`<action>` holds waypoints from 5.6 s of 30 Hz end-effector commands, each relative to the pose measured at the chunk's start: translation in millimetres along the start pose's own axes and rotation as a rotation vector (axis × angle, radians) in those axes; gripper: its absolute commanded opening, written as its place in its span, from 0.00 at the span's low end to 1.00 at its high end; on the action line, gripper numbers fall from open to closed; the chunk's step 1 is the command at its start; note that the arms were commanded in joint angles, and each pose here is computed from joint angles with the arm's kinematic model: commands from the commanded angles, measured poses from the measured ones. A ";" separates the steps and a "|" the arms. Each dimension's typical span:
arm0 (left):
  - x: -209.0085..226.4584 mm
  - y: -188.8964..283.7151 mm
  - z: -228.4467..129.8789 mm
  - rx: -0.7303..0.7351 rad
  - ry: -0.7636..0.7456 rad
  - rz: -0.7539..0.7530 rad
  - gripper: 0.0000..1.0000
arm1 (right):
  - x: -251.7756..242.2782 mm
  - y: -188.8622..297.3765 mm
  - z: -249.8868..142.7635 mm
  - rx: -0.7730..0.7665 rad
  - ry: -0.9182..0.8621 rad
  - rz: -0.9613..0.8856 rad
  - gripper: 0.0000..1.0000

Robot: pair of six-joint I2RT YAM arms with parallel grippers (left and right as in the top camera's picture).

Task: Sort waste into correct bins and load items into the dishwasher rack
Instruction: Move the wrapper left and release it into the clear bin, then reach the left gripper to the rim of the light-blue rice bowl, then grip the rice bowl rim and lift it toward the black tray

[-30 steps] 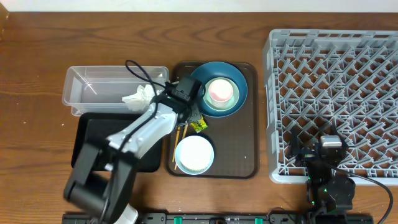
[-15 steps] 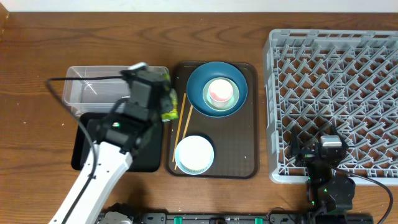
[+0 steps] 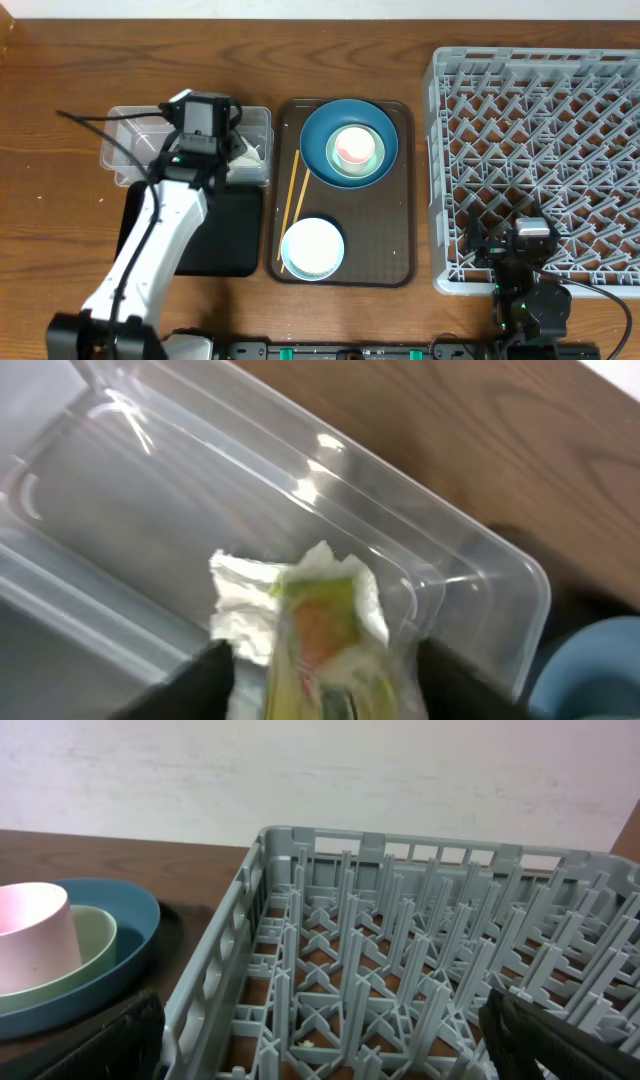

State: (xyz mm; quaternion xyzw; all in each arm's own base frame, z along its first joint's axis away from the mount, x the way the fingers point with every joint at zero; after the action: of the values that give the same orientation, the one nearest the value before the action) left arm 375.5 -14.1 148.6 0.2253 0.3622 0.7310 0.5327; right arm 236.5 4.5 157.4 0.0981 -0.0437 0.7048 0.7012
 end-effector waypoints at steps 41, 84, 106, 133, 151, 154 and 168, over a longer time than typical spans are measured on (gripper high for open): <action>-143.8 85.0 -252.7 0.564 -1.051 -0.507 0.38 | -0.9 0.0 -1.1 0.003 0.013 -0.004 0.99; -143.0 47.1 -248.6 0.517 -1.083 -0.338 0.42 | -0.9 0.0 -1.2 0.003 0.012 -0.005 0.99; -144.1 57.3 -241.7 0.493 -1.021 -0.355 0.25 | -0.9 0.0 -1.2 0.003 0.012 -0.005 0.99; -129.7 51.9 -262.5 0.577 -1.017 -0.319 0.26 | -0.9 -0.1 -1.3 0.004 0.013 -0.005 0.99; -128.3 48.2 -265.1 0.567 -0.982 -0.313 0.06 | -0.9 -0.1 -1.3 0.004 0.013 -0.005 0.99; -136.7 56.3 -254.5 0.535 -0.970 -0.337 0.06 | -0.9 -0.1 -1.3 0.004 0.012 -0.005 0.99; -139.4 122.3 -168.1 0.260 -0.820 -0.466 0.06 | -1.0 -0.1 -1.5 0.004 0.012 -0.005 0.99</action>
State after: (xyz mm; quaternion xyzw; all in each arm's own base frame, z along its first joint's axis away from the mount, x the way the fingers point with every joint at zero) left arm 211.0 -226.2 115.6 0.5063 0.2623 0.3567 0.7400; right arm 236.5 4.4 157.4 0.0981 -0.0437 0.7047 0.7013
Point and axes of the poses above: each gripper's point midway between its finger pads, its own y axis back along the fingers, its own x axis along the line the jaws close on, z = x × y, the point moved 1 cm from there along y, back along the fingers, and after that the axes turned 14 degrees about -y, right-handed, at the moved point
